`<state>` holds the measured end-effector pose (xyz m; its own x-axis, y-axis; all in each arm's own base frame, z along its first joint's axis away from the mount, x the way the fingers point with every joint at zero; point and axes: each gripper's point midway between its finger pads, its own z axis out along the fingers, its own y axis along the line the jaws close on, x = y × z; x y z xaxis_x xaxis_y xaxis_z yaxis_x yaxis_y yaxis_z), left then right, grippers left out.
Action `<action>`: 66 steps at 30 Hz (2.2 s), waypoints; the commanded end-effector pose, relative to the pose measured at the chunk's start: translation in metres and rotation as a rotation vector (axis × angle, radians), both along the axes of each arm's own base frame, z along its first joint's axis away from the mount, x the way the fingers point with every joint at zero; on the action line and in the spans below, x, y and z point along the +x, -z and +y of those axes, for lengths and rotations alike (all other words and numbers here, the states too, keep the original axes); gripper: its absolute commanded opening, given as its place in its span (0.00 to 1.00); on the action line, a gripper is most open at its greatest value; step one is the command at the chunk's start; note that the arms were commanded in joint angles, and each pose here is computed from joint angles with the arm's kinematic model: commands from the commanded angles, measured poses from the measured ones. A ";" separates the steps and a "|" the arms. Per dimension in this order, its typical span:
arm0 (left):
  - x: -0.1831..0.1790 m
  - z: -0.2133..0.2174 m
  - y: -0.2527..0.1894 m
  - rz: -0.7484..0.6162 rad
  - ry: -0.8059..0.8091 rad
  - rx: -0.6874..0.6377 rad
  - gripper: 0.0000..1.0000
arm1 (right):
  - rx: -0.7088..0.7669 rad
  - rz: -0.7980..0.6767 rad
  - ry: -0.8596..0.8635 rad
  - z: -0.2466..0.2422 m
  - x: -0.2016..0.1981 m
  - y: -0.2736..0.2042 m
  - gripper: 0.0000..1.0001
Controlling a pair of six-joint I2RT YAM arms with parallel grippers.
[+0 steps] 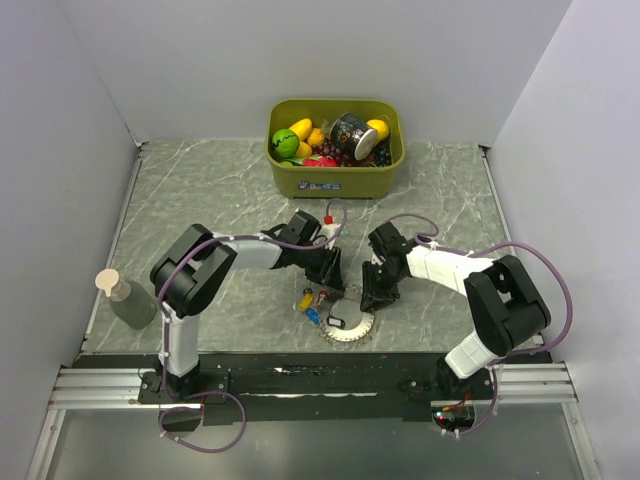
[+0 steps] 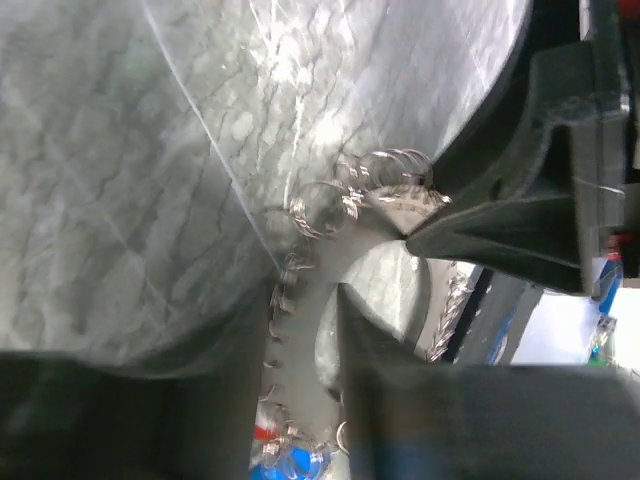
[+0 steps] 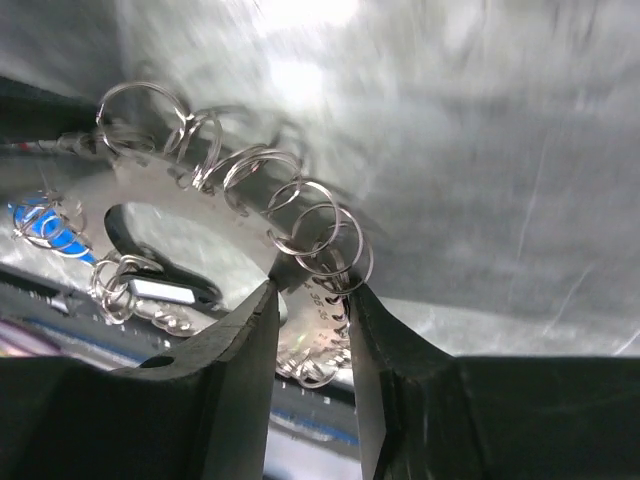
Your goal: Put the keys on the keyring
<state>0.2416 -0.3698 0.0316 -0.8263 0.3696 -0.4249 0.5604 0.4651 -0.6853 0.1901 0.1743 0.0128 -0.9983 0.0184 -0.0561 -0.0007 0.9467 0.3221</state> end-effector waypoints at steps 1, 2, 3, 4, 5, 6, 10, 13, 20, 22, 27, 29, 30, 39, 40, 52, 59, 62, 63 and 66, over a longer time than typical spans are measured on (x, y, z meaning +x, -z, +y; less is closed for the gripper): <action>0.009 -0.006 -0.042 -0.093 -0.040 -0.077 0.58 | -0.162 -0.178 0.033 -0.022 0.046 0.015 0.33; 0.013 -0.003 -0.050 -0.126 -0.067 -0.074 0.62 | -0.160 -0.178 0.033 -0.021 0.046 0.015 0.33; 0.017 0.000 -0.054 -0.145 -0.089 -0.070 0.66 | -0.157 -0.180 0.033 -0.022 0.045 0.014 0.33; 0.020 0.007 -0.056 -0.149 -0.116 -0.066 0.70 | -0.156 -0.180 0.033 -0.021 0.045 0.014 0.34; 0.025 0.011 -0.065 -0.172 -0.144 -0.073 0.70 | -0.153 -0.185 0.037 -0.022 0.045 0.014 0.34; 0.028 0.016 -0.068 -0.177 -0.163 -0.076 0.70 | -0.155 -0.183 0.035 -0.022 0.044 0.015 0.34; 0.034 0.035 -0.071 -0.155 -0.207 -0.074 0.68 | -0.147 -0.175 0.035 -0.022 0.041 0.017 0.34; 0.031 0.041 -0.061 -0.122 -0.206 -0.038 0.62 | -0.143 -0.172 0.035 -0.023 0.038 0.018 0.34; 0.034 0.042 -0.038 -0.056 -0.221 -0.010 0.48 | -0.135 -0.178 0.029 -0.023 0.036 0.017 0.35; 0.037 0.041 -0.037 -0.058 -0.224 -0.010 0.42 | -0.134 -0.178 0.028 -0.023 0.035 0.018 0.35; 0.042 0.040 -0.019 -0.032 -0.224 0.024 0.37 | -0.131 -0.178 0.031 -0.025 0.033 0.018 0.35; 0.045 0.039 -0.013 -0.027 -0.228 0.035 0.37 | -0.129 -0.175 0.028 -0.025 0.032 0.019 0.35; 0.047 0.038 -0.012 -0.028 -0.229 0.037 0.36 | -0.127 -0.176 0.028 -0.025 0.032 0.019 0.35; 0.045 0.035 -0.006 -0.014 -0.205 0.027 0.31 | -0.124 -0.173 0.027 -0.027 0.029 0.020 0.35; 0.045 0.035 -0.005 -0.011 -0.203 0.028 0.27 | -0.123 -0.172 0.028 -0.027 0.029 0.020 0.35; 0.039 0.030 -0.012 -0.026 -0.133 -0.011 0.12 | -0.119 -0.190 0.030 -0.026 0.035 0.015 0.36; 0.036 0.024 -0.030 -0.077 -0.083 -0.049 0.01 | -0.096 -0.227 0.048 -0.025 0.040 0.006 0.36; 0.035 0.023 -0.041 -0.111 -0.076 -0.070 0.01 | -0.078 -0.269 0.056 -0.025 0.043 -0.004 0.38; 0.033 0.024 -0.042 -0.117 -0.075 -0.069 0.01 | -0.074 -0.282 0.061 -0.025 0.044 -0.007 0.39; 0.036 0.021 -0.057 -0.186 -0.074 -0.095 0.01 | -0.049 -0.338 0.064 -0.026 0.048 -0.021 0.43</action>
